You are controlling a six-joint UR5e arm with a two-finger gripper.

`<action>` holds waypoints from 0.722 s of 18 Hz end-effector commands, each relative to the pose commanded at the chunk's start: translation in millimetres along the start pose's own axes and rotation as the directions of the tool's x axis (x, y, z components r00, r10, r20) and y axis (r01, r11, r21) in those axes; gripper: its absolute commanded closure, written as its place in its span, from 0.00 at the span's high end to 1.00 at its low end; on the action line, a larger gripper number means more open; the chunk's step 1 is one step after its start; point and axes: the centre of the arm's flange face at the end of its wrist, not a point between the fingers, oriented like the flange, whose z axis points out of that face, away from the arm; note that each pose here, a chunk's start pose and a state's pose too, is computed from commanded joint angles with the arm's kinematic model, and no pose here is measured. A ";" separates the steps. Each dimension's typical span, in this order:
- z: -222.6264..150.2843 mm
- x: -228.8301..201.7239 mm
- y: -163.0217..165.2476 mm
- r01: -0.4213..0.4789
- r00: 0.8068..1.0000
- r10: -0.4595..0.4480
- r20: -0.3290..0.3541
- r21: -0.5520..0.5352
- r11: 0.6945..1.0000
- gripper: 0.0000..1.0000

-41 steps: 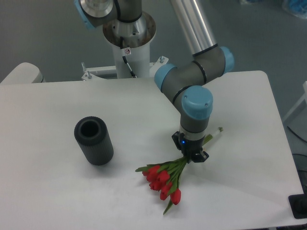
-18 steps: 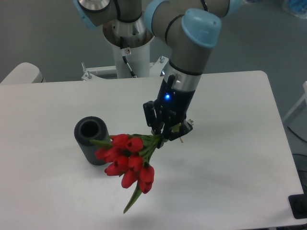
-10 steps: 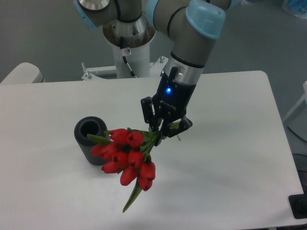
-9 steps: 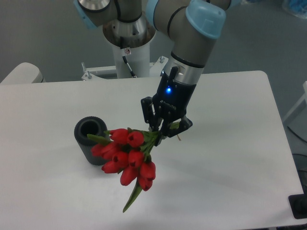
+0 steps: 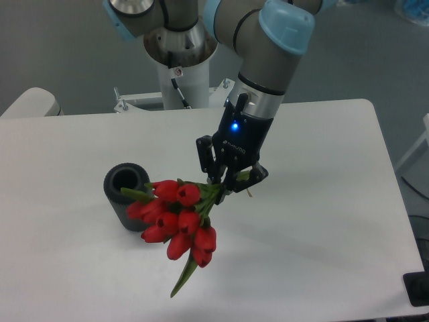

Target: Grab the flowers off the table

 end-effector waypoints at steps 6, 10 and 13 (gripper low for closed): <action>-1.6 -1.0 -0.4 0.001 1.000 -0.001 0.003 0.001 1.000 0.17; -2.4 -1.8 -0.1 0.002 1.000 -0.002 0.004 0.001 1.000 0.17; -2.4 -1.8 -0.1 0.002 1.000 -0.002 0.004 0.001 1.000 0.17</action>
